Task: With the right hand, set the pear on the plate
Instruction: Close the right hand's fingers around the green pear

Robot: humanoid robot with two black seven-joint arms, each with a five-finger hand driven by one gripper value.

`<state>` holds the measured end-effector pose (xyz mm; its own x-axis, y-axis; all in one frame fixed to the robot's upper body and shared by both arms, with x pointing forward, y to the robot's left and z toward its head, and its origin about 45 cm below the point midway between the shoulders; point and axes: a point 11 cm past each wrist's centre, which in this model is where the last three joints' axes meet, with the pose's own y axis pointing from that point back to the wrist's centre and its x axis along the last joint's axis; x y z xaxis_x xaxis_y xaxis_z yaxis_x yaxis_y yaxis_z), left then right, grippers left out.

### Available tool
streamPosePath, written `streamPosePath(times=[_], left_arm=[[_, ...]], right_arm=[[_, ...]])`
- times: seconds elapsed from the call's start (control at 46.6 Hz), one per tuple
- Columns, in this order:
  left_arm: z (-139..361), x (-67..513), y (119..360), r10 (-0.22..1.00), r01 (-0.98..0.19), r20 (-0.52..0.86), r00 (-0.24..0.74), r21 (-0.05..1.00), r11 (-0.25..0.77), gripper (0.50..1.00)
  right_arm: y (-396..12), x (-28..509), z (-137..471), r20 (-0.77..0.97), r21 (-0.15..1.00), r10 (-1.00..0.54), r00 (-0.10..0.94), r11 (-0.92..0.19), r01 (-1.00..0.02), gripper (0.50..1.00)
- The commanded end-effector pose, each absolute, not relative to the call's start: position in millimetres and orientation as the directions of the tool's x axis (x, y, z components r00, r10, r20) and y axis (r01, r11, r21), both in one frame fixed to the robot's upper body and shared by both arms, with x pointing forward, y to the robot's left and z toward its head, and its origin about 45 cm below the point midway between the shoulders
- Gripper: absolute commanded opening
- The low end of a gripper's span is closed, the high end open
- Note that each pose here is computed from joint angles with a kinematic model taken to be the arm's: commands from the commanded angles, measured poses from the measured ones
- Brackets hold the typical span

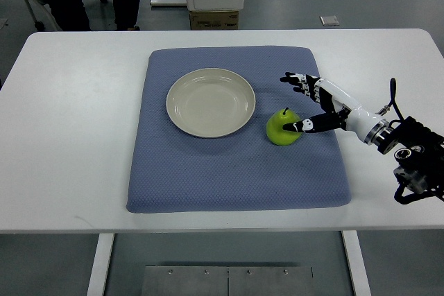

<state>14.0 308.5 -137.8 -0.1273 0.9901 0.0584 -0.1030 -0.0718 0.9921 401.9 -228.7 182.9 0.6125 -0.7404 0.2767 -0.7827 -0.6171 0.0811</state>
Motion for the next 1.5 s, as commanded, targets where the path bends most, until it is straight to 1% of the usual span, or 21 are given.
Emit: streamPosePath(times=[0.0,0.279,0.45,0.6,0.686,0.815,1.072,1.158,1.222,1.265,1.351,1.372,1.394,1.48], left_arm=[[-137.8,14.0,308.5,0.99,-0.103,0.059,-0.127,0.992,-0.072,1.0],[-137.8,14.0,308.5,0.99,-0.103,0.059,-0.127,0.992,-0.072,1.0],[-137.8,14.0,308.5,0.99,-0.103,0.059,-0.127,0.992,-0.072,1.0],[-137.8,14.0,308.5,0.99,-0.103,0.059,-0.127,0.992,-0.072,1.0],[-137.8,14.0,308.5,0.99,-0.103,0.059,-0.127,0.992,-0.072,1.0],[-137.8,14.0,308.5,0.99,-0.103,0.059,-0.127,0.992,-0.072,1.0],[-137.8,14.0,308.5,0.99,-0.103,0.059,-0.127,0.992,-0.072,1.0],[-137.8,14.0,308.5,0.99,-0.103,0.059,-0.127,0.992,-0.072,1.0],[-137.8,14.0,308.5,0.99,-0.103,0.059,-0.127,0.992,-0.072,1.0],[-137.8,14.0,308.5,0.99,-0.103,0.059,-0.127,0.992,-0.072,1.0],[-137.8,14.0,308.5,0.99,-0.103,0.059,-0.127,0.992,-0.072,1.0],[-137.8,14.0,308.5,0.99,-0.103,0.059,-0.127,0.992,-0.072,1.0],[-137.8,14.0,308.5,0.99,-0.103,0.059,-0.127,0.992,-0.072,1.0],[-137.8,14.0,308.5,0.99,-0.103,0.059,-0.127,0.992,-0.072,1.0]], right_arm=[[-228.7,397.2,175.1,0.273,0.101,-0.734,0.622,-0.621,-0.777,0.993],[-223.6,392.8,166.2,0.263,0.116,-0.729,0.632,-0.626,-0.771,0.993],[-221.6,392.4,163.8,0.26,0.118,-0.729,0.633,-0.627,-0.77,0.979],[-221.1,392.9,160.7,0.261,0.123,-0.731,0.631,-0.623,-0.772,0.929],[-222.7,393.8,160.1,0.263,0.124,-0.733,0.627,-0.619,-0.776,0.912],[-223.8,392.3,156.4,0.26,0.131,-0.736,0.626,-0.615,-0.778,0.897],[-221.1,388.0,150.6,0.256,0.146,-0.727,0.637,-0.622,-0.769,0.887],[-221.2,387.3,149.6,0.255,0.148,-0.727,0.638,-0.623,-0.768,0.868],[-222.0,387.4,149.7,0.256,0.149,-0.727,0.637,-0.622,-0.769,0.83],[-222.5,387.6,149.6,0.257,0.149,-0.728,0.636,-0.621,-0.77,0.772],[-223.7,386.6,147.2,0.262,0.158,-0.723,0.639,-0.621,-0.768,0.594],[-224.0,386.5,146.7,0.262,0.16,-0.723,0.64,-0.621,-0.767,0.538],[-223.8,386.4,146.2,0.263,0.161,-0.722,0.64,-0.621,-0.767,0.5],[-221.2,387.5,145.5,0.263,0.16,-0.723,0.639,-0.62,-0.768,0.5]])
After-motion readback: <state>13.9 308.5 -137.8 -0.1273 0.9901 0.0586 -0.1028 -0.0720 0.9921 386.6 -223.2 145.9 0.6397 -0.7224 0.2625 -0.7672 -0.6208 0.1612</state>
